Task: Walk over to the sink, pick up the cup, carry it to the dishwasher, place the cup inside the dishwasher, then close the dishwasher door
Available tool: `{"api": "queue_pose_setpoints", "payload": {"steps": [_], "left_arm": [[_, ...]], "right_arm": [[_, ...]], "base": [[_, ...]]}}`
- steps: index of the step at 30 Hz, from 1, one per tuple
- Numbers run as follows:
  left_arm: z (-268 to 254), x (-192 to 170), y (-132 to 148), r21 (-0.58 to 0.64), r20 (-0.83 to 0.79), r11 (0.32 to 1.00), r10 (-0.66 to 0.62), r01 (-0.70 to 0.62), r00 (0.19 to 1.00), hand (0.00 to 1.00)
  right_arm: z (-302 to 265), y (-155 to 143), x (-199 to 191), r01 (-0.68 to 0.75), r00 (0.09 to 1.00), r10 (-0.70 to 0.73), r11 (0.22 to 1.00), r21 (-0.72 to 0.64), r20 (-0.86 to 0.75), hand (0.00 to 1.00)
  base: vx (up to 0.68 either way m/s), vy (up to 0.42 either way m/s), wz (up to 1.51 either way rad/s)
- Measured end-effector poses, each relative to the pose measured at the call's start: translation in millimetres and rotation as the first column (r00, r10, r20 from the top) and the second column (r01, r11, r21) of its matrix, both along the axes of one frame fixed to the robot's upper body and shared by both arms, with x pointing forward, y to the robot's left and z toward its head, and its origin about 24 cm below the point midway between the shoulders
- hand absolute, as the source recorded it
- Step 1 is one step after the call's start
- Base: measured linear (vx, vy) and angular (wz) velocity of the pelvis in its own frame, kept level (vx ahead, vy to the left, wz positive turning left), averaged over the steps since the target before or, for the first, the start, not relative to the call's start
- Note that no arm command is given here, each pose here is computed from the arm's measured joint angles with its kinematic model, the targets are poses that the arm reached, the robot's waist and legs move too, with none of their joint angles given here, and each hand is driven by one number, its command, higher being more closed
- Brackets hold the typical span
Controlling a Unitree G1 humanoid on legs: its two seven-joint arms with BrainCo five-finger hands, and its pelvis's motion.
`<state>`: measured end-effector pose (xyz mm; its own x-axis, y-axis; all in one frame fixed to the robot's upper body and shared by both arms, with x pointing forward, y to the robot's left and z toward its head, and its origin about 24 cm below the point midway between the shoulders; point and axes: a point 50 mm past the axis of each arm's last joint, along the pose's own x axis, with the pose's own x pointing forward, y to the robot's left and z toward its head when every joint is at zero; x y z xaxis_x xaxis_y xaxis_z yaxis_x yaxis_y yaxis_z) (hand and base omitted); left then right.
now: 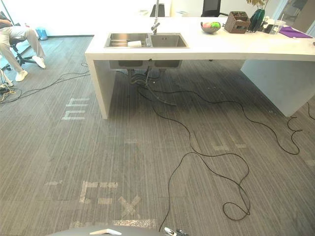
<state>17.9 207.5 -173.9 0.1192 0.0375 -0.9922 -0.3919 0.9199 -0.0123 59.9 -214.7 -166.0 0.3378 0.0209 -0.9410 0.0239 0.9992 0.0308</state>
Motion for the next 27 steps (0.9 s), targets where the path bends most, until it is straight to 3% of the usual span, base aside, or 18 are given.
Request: {"api": "queue_pose_setpoints", "payload": {"steps": [13, 20, 27], "left_arm": [[1.3, 6.2, 5.7, 0.118, 0.041, 0.993, 0.000, -0.005, 0.999, 0.00], [1.3, 6.3, 5.0, 0.162, 0.056, 0.977, 0.130, -0.137, 0.990, 0.00], [2.2, 8.6, 6.3, 0.207, 0.076, 0.961, 0.172, -0.184, 0.982, 0.00]], "right_arm": [[3.3, 8.9, 17.6, -0.004, 0.995, -0.002, 0.998, 0.056, 0.101, 0.00], [6.9, 14.7, 34.9, -0.030, 0.986, 0.020, 0.998, 0.062, 0.165, 0.00], [9.6, 18.0, 44.3, -0.078, 0.979, 0.073, 0.997, 0.021, 0.193, 0.00]], "base": [[-0.01, -0.002, 0.00], [-0.03, -0.005, 0.05], [-0.01, 0.002, 0.04]]}}
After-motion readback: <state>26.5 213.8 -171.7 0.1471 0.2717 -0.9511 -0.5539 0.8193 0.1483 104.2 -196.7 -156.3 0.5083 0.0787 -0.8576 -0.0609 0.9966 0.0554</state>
